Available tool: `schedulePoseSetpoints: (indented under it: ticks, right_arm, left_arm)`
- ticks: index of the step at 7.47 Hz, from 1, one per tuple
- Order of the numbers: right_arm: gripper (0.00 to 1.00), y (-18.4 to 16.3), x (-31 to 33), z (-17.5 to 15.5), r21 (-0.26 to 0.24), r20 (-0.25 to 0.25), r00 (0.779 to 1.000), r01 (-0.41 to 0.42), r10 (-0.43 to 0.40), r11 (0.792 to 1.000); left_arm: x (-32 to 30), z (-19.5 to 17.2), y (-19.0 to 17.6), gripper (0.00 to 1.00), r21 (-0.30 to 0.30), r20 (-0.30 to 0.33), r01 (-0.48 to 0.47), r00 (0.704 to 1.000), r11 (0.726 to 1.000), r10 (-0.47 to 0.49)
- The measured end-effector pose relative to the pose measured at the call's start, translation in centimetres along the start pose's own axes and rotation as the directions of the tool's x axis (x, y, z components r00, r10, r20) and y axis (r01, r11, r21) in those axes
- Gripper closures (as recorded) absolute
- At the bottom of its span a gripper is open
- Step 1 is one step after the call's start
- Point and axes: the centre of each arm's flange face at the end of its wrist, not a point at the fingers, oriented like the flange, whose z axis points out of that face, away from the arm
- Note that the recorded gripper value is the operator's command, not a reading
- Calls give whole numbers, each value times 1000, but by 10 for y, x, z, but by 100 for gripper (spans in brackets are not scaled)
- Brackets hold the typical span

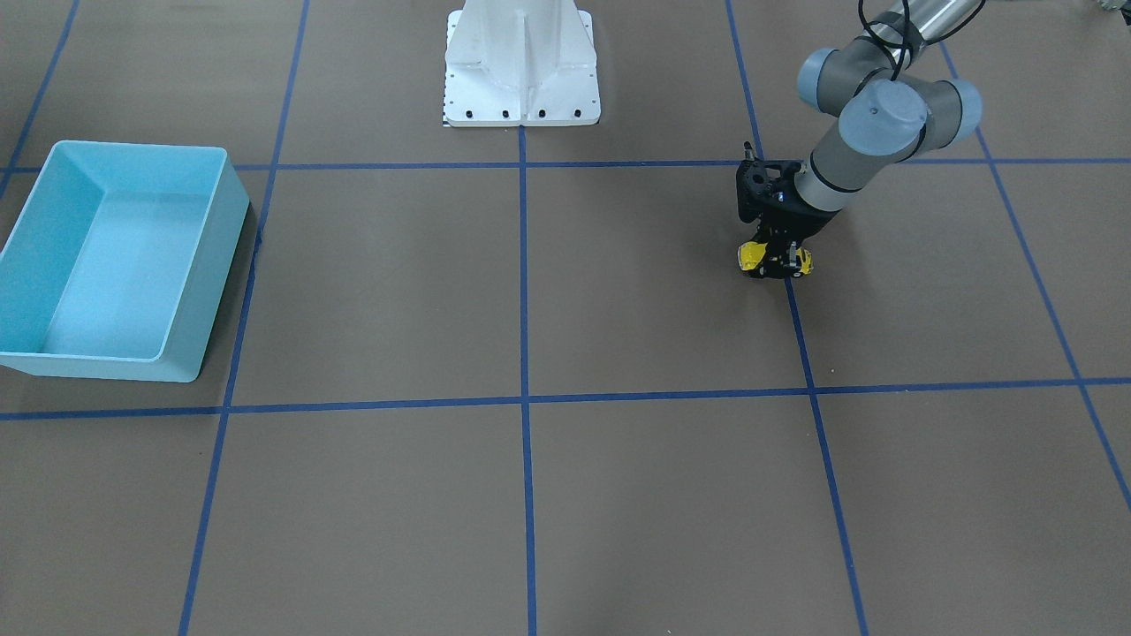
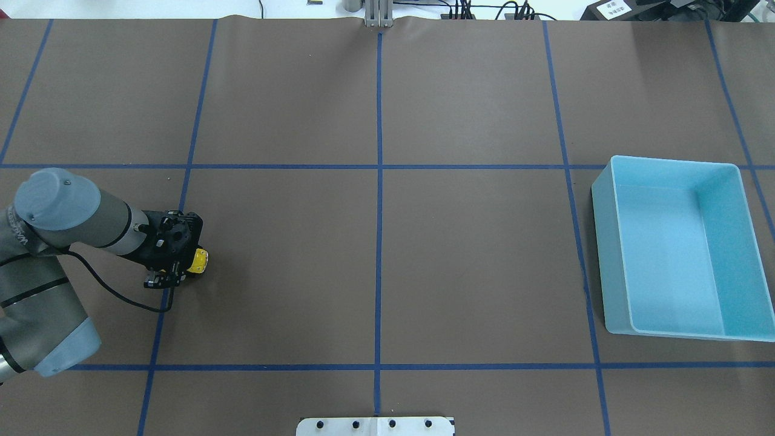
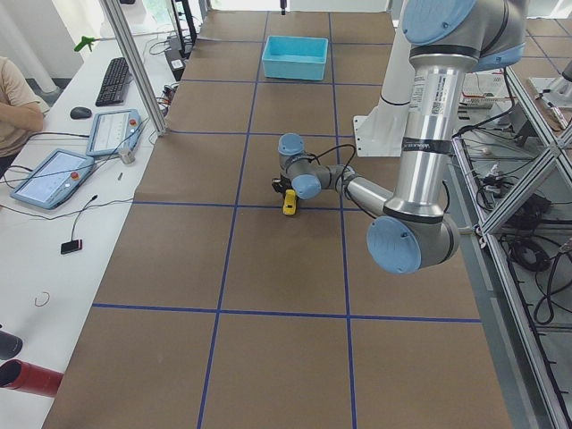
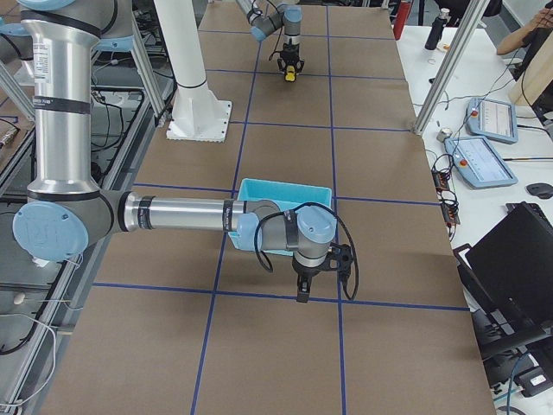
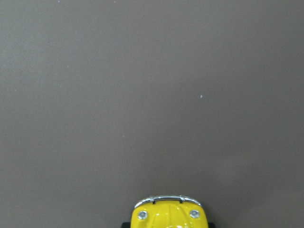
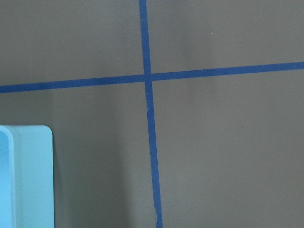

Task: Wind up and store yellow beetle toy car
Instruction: 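Keep pulling the car back toward the robot with the left gripper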

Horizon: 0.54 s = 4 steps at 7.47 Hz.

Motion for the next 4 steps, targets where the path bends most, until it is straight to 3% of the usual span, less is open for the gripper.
schedulePoseSetpoints:
  ticks: [4]
  right_arm:
    - [0, 0, -1, 0, -1, 0, 1000, 0, 0, 1000]
  left_arm:
    - [3, -1, 8, 98, 2, -5, 4, 1000, 1000, -4]
